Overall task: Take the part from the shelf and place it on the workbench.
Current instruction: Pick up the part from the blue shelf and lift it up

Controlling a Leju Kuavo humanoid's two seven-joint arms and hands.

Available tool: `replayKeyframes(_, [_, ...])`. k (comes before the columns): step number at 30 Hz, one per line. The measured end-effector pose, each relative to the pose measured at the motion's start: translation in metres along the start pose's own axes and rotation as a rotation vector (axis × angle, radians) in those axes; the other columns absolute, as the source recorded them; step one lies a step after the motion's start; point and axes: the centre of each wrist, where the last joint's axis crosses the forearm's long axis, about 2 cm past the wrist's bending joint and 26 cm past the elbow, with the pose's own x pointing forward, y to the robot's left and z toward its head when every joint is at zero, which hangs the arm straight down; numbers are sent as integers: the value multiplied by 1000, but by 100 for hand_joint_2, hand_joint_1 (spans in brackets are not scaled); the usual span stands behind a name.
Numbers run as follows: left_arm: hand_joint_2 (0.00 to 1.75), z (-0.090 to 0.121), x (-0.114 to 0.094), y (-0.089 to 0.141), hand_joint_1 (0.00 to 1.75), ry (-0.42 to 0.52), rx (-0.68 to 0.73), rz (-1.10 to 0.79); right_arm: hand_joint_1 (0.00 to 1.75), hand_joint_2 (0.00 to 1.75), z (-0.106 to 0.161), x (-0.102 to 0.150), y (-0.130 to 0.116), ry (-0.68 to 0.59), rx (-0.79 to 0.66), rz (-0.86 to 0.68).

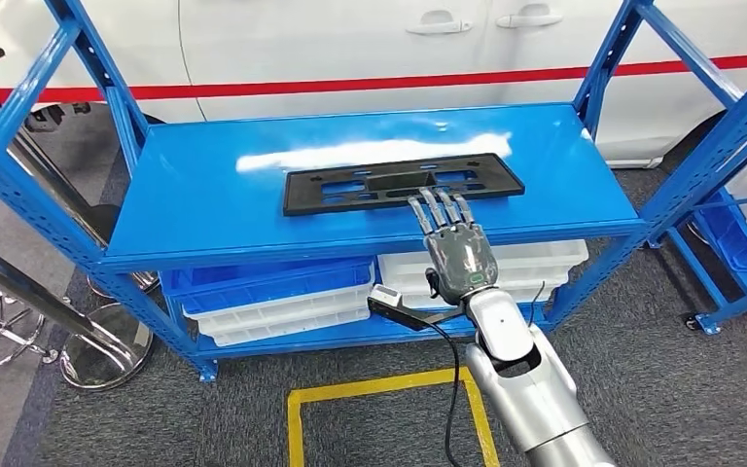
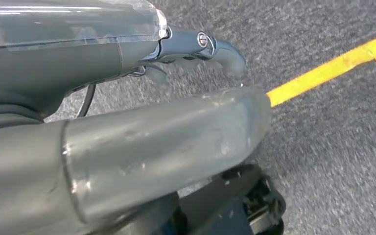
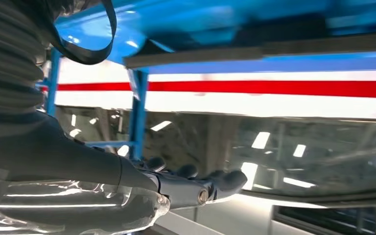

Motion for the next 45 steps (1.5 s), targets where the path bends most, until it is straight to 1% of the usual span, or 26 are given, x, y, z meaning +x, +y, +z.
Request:
replayKeyframes(12, [0, -1, 2, -1, 0, -5, -7, -9, 0, 175, 4, 16, 3, -61, 19, -16])
replayKeyframes(20, [0, -1, 2, 0, 0, -5, -6, -10, 0, 175, 4, 23, 3, -76, 20, -28])
replayKeyframes(33, [0, -2, 3, 1, 0, -13, -3, -8, 0, 175, 2, 28, 1, -91, 13, -39])
replayKeyframes(45, [0, -2, 3, 1, 0, -17, -4, -6, 0, 175, 5, 29, 4, -97, 28, -40])
